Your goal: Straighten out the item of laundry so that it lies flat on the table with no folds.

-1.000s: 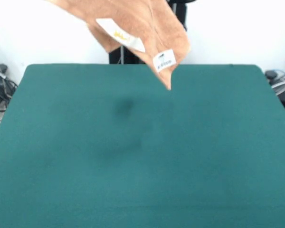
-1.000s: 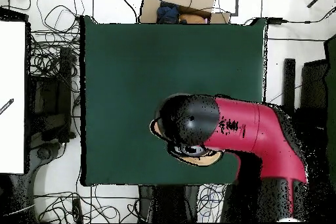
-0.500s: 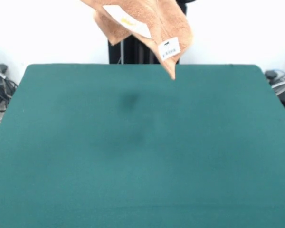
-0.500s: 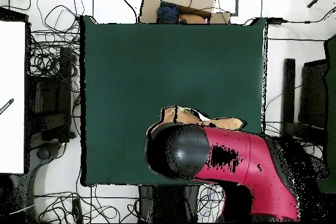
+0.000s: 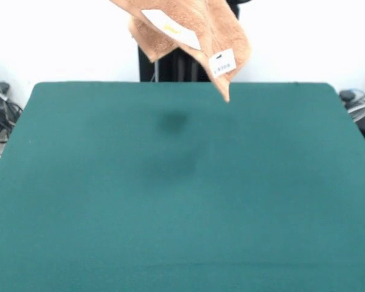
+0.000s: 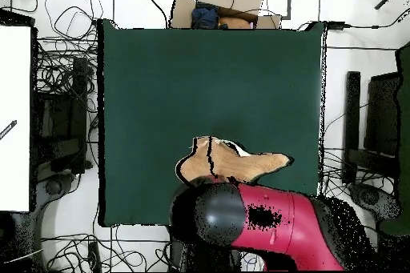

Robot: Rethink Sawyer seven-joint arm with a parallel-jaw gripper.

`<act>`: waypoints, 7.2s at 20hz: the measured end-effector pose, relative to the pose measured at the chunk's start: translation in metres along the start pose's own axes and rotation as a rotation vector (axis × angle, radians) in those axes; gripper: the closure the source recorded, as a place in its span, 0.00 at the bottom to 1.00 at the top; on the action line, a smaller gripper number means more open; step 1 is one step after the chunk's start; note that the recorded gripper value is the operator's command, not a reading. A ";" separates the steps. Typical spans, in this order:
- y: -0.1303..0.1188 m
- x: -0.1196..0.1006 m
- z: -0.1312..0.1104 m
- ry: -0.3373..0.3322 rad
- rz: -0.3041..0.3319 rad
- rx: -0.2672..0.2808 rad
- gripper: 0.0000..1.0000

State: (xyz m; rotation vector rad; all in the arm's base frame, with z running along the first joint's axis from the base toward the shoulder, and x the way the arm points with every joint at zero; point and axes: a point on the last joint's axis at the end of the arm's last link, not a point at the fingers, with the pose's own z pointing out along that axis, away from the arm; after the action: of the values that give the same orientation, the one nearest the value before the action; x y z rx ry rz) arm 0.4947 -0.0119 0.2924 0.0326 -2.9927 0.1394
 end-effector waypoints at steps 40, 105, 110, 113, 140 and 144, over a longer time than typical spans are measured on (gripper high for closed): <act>0.040 0.030 0.114 0.082 -0.158 -0.035 1.00; 0.020 0.005 0.354 0.231 -0.365 0.071 0.00; 0.035 -0.006 0.358 0.315 -0.391 0.186 0.00; 0.045 -0.007 0.361 0.331 -0.390 0.259 0.00; -0.013 0.037 0.355 -0.081 -0.090 0.093 0.00; -0.015 0.048 0.355 -0.163 -0.102 0.083 0.00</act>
State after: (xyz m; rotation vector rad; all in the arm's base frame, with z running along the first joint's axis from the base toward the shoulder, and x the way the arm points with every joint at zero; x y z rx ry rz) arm 0.3970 -0.0605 -0.0496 0.2152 -3.1369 0.2613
